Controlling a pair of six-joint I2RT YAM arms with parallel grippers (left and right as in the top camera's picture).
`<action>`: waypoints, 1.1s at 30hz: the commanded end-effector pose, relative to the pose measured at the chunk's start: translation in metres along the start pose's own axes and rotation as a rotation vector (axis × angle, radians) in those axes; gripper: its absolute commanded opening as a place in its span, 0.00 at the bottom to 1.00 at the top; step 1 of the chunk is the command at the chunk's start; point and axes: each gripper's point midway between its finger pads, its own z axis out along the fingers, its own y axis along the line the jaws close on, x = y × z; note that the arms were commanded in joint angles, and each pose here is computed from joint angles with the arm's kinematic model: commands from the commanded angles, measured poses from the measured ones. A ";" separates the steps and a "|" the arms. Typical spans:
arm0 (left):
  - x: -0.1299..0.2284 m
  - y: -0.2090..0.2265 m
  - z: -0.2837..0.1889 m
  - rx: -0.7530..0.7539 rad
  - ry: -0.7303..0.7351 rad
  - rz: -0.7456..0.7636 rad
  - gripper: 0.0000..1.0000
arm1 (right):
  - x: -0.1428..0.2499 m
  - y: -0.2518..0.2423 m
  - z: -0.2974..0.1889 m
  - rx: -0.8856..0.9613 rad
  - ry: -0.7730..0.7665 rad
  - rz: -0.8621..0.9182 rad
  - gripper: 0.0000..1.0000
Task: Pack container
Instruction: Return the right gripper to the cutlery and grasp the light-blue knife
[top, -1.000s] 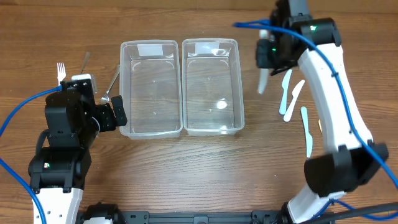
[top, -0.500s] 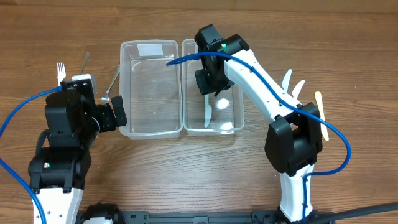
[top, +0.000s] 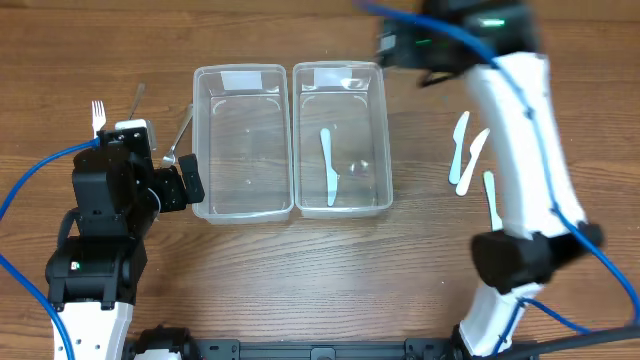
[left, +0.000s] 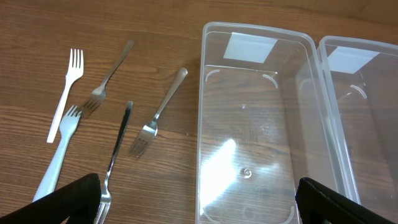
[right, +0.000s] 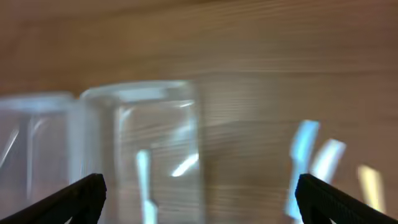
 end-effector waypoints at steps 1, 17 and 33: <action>-0.010 -0.002 -0.006 0.008 -0.024 -0.001 1.00 | 0.005 -0.077 0.023 0.111 0.098 0.142 1.00; -0.011 -0.002 -0.006 0.009 -0.026 -0.001 1.00 | 0.137 -0.136 0.176 0.117 0.545 0.235 1.00; -0.011 -0.002 -0.006 0.009 -0.026 -0.001 1.00 | 0.171 -0.137 0.196 0.116 0.596 0.211 1.00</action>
